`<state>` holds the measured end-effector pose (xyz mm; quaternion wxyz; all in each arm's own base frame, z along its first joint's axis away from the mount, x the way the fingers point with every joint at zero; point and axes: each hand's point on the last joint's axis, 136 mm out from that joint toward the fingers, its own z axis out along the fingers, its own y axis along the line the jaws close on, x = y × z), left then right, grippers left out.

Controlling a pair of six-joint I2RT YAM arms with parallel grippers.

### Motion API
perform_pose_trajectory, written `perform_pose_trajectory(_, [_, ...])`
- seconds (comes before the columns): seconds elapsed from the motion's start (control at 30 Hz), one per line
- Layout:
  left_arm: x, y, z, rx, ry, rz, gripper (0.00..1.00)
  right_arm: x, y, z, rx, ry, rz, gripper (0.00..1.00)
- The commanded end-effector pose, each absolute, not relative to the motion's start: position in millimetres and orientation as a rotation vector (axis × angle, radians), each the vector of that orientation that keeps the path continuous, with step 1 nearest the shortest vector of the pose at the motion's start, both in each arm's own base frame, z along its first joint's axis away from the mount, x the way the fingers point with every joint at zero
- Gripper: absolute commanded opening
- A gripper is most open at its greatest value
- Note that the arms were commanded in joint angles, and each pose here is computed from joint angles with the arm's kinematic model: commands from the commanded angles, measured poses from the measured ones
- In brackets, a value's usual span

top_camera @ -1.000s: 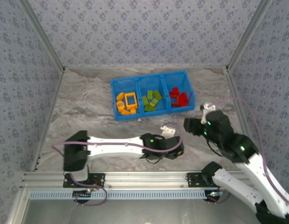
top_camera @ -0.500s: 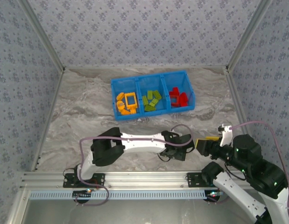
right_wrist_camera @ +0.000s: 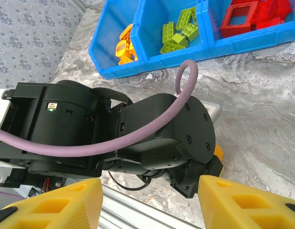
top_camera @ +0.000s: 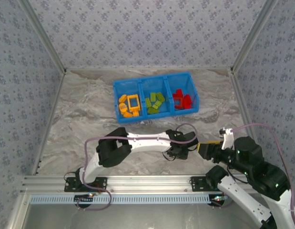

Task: Sort the legos into containers by color

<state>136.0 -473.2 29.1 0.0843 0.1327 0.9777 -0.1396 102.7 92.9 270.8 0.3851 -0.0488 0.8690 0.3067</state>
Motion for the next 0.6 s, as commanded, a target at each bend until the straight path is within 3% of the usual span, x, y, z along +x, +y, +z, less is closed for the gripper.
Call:
perform_pose_trajectory(0.0, [151.3, -471.9, 53.9, 0.378, 2.813, -0.448, 0.29, 102.9, 98.9, 270.8, -0.142, 2.204, 0.816, 0.56])
perform_pose_trajectory(0.33, [203.7, -355.9, 151.5, 0.152, 2.651, -0.333, 0.29, 135.6, 148.9, 241.9, -0.266, 2.270, 0.884, 0.52])
perform_pose_trajectory(0.57, [260.4, -278.6, 170.3, -0.020, 2.629, -0.323, 0.30, 163.1, 207.4, 239.2, -0.462, 2.233, 0.723, 0.52])
